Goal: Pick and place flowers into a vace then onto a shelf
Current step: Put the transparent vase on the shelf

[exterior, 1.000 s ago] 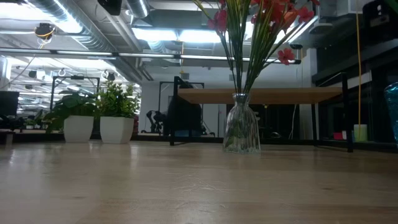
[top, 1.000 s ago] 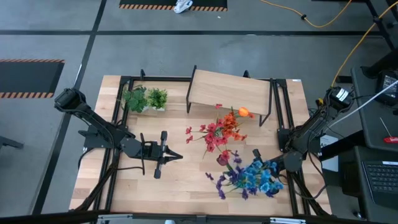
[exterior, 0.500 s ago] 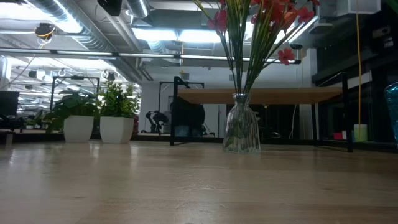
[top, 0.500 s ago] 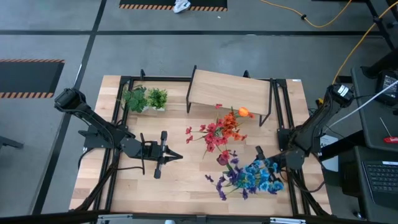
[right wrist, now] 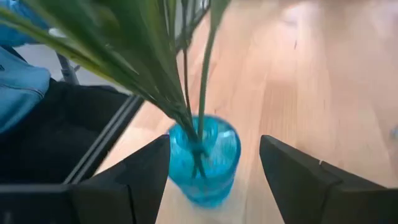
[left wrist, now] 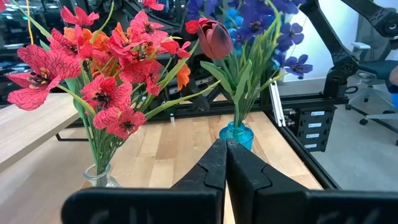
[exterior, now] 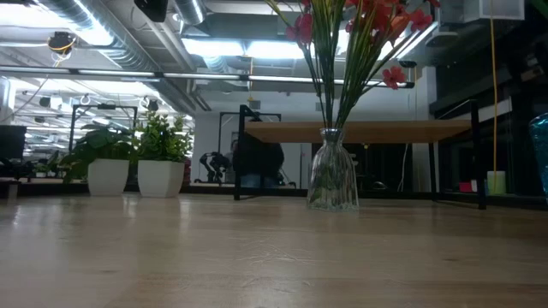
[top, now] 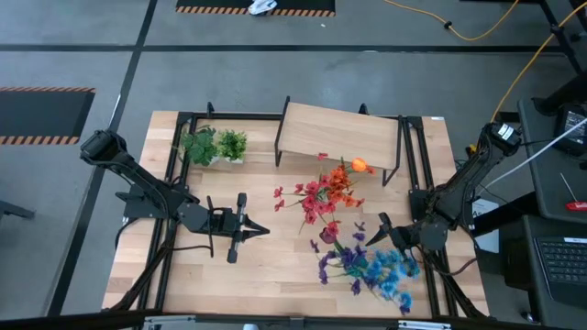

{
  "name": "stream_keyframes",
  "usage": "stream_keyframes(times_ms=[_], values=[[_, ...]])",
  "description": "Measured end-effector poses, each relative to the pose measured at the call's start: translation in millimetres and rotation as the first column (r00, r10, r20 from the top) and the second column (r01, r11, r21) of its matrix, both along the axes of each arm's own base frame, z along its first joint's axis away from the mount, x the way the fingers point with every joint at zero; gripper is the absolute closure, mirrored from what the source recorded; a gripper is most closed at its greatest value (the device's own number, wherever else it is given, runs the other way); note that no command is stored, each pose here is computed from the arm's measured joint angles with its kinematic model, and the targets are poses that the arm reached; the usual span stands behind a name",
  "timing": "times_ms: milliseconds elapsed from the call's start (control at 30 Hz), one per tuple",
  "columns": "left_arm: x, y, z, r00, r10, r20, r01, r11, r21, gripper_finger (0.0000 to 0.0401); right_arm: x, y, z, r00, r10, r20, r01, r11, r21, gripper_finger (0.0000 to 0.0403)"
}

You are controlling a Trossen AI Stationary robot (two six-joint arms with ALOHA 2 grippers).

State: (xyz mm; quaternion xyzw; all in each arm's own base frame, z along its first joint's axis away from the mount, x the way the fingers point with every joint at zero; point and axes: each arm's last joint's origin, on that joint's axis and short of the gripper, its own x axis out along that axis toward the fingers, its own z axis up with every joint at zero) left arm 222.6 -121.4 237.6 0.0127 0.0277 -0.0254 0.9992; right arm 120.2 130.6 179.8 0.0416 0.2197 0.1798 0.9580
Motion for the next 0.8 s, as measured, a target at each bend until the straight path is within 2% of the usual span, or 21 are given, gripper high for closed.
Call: stream_keyframes(times_ms=[600,800], values=[[0,0,-1,1.0,0.001,-0.007,-0.001,1.0,-0.002,0.0395,0,3,-14,0.995,-0.026,-0.097,0.024,0.999,-0.021,0.0153],[0,0,-1,1.0,0.001,-0.007,-0.001,1.0,-0.002,0.0396,3,8,-15,0.996,-0.016,-0.083,0.016,1.0,-0.005,0.0153]])
